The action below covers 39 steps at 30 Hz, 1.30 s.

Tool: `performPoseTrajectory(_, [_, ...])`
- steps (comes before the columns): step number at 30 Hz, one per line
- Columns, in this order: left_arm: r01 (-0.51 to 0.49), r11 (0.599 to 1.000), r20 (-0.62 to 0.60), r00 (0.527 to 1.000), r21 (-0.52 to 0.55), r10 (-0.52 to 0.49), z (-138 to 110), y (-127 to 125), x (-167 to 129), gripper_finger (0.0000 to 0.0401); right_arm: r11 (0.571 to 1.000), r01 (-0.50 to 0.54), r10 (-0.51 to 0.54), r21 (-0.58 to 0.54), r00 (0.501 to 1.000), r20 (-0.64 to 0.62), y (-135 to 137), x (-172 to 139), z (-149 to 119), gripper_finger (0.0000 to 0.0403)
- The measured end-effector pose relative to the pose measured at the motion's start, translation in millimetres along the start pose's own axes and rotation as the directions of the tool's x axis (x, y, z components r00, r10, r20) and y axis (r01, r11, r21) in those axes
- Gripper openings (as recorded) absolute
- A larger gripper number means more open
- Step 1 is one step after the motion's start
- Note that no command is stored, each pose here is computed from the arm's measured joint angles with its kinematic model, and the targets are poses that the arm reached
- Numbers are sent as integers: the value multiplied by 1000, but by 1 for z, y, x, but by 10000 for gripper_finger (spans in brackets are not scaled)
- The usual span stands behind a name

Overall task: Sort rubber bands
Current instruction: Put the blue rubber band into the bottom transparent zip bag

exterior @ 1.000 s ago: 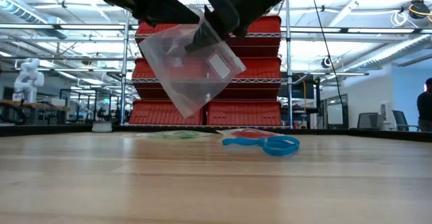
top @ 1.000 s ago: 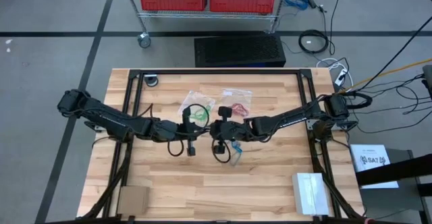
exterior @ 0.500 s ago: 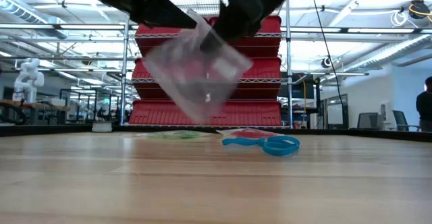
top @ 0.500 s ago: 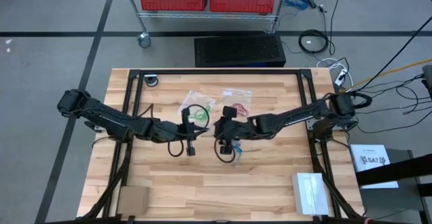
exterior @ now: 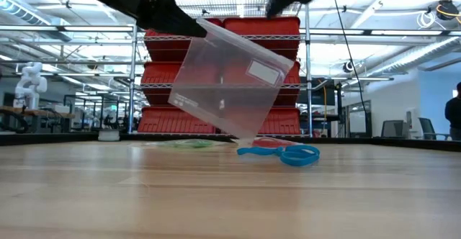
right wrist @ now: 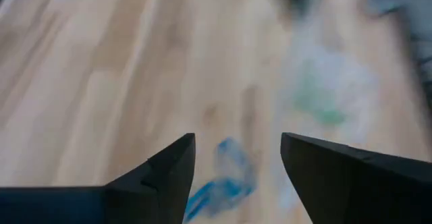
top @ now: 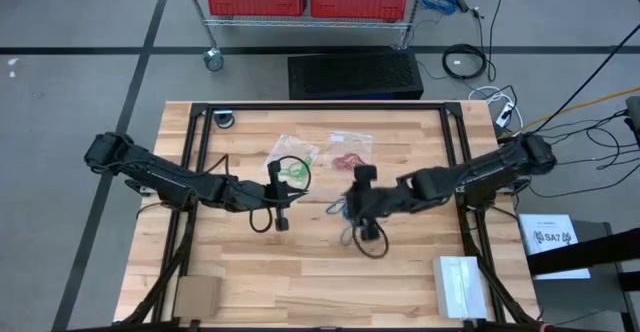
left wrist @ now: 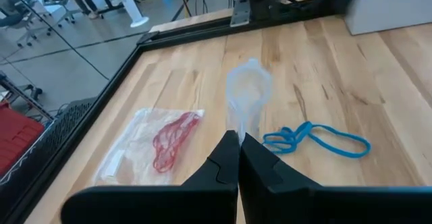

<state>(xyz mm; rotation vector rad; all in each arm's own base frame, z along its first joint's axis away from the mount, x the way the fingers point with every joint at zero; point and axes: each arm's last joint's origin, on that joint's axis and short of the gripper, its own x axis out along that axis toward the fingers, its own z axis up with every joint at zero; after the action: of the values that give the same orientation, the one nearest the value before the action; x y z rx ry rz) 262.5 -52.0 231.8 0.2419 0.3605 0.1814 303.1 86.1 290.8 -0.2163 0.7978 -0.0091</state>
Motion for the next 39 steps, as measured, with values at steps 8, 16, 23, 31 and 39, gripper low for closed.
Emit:
performPoseTrajectory(8, [-2,1000,-8,1000,21,2,-1,0,0,1,992,-130,128,-2,976,-178,40,47,-50,212])
performPoseTrajectory(16, [-2,1000,-11,1000,25,2,-1,0,0,1,987,-140,112,-81,953,-281,45,102,-79,212])
performPoseTrajectory(23, [-1,1000,-18,1000,28,1,-2,0,0,1,977,-163,109,-137,936,-335,43,129,-84,212])
performPoseTrajectory(31, [-1,1000,-19,1000,28,1,-2,0,0,1,966,-230,176,-118,920,-350,43,140,-85,158])
performPoseTrajectory(39, [-1,1000,-19,1000,28,2,-2,0,0,1,958,-263,214,-119,924,-315,45,142,-82,12])
